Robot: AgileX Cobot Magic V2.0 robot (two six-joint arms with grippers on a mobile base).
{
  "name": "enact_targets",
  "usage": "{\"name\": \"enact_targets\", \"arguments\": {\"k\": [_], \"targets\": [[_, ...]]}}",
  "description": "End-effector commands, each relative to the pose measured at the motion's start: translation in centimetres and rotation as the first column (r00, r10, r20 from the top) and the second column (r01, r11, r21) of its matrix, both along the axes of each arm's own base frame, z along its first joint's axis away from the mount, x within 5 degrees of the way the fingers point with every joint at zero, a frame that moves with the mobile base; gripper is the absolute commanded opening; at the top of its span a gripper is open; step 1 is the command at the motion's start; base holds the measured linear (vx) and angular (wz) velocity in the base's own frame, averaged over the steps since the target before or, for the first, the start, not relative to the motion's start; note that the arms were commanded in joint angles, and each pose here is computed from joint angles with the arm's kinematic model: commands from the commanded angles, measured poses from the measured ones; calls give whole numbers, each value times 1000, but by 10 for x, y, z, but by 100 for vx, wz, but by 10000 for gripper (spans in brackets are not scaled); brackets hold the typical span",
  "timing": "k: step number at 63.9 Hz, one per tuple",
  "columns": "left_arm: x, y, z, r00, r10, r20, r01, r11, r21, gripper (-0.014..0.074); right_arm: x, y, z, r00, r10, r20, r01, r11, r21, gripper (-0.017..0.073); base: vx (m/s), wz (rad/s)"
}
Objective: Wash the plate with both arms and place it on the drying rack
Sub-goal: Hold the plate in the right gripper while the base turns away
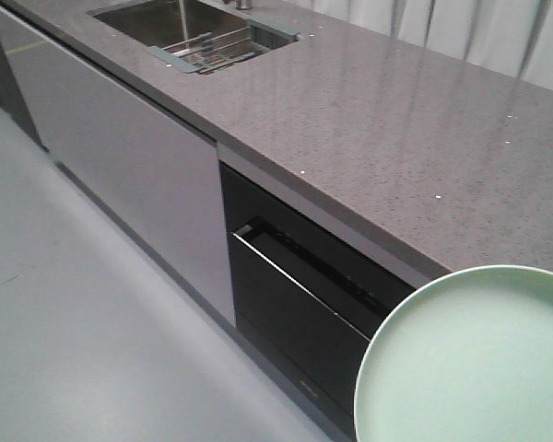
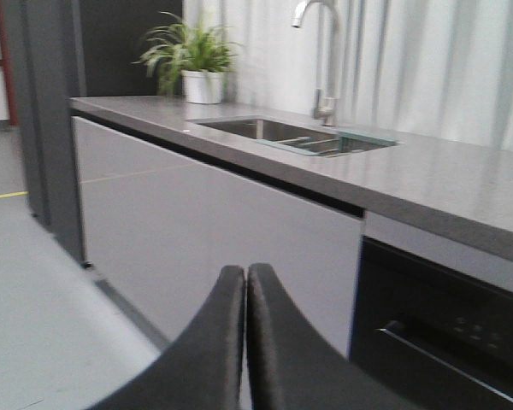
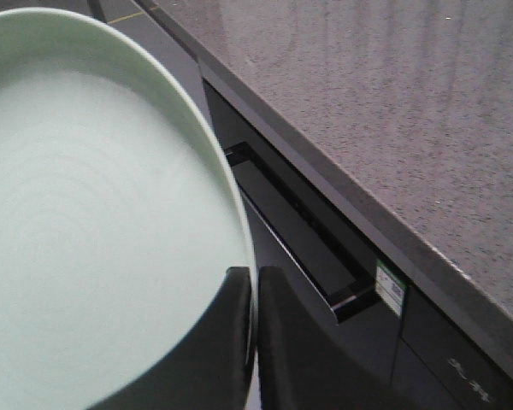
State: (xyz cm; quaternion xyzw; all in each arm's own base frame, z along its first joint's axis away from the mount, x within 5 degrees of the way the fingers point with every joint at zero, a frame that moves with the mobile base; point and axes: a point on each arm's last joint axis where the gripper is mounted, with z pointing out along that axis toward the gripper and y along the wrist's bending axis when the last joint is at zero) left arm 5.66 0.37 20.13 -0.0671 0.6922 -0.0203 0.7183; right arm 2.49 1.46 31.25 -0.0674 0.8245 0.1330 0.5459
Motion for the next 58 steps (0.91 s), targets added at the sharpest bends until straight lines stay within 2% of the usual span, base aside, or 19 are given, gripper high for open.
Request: {"name": "enact_targets", "arguments": {"k": [1,58], "targets": [[-1,1,0,998,6,67,-5,1000,-7,-6,2,0,13,997,-10,82,8,1000,27,-2,-10,53],[-1,1,0,998,6,67,-5,1000,-7,-6,2,0,13,997,-10,82,8,1000,27,-2,-5,46]]}}
